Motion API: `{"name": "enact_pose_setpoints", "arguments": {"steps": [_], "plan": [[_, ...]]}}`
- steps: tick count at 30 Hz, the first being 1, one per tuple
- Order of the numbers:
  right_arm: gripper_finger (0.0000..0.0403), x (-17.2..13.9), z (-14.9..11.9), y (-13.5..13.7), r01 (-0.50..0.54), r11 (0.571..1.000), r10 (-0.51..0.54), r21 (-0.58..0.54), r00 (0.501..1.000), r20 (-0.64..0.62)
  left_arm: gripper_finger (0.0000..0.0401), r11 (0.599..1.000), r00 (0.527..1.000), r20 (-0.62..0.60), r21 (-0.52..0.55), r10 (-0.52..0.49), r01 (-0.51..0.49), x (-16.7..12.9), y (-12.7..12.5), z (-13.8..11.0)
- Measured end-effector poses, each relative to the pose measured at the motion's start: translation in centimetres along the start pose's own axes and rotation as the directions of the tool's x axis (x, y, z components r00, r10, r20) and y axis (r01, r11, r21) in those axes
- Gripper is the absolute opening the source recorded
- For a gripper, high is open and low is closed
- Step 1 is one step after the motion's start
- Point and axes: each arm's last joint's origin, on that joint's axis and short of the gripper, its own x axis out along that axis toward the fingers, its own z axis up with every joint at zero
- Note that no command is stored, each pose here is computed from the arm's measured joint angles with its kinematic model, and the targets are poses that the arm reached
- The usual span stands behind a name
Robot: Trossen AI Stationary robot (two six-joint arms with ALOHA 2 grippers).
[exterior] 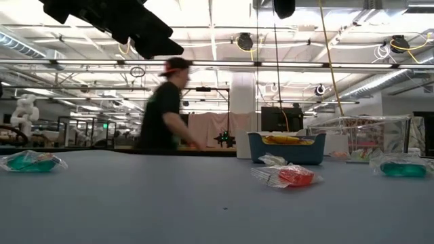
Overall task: Sort candy
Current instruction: Put the top left red candy into the transparent bin
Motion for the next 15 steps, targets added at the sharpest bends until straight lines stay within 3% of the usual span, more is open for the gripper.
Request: {"name": "enact_pose_setpoints", "arguments": {"steps": [3, 8, 15], "plan": [[0.0045, 0.1, 0.01, -0.16, 0.016, 0.999, -0.016, 0.031, 1.0, 0.002, 0.0303, 1.0, 1.0, 0.0, -0.001, 0.0, 0.0, 0.0, 0.0, 0.0], [0.0045, 0.14, 0.11, -0.42, 0.08, 0.982, -0.086, 0.173, 0.996, 0.027, 0.0303, 1.0, 1.0, 0.001, -0.001, 0.0, 0.0, 0.0, 0.0, 0.01], [0.0045, 0.13, 0.05, -0.44, 0.083, 0.987, -0.087, 0.134, 0.996, 0.023, 0.0303, 1.0, 1.0, 0.0, -0.027, -0.001, 0.001, 0.01, -0.01, 0.0]]}}
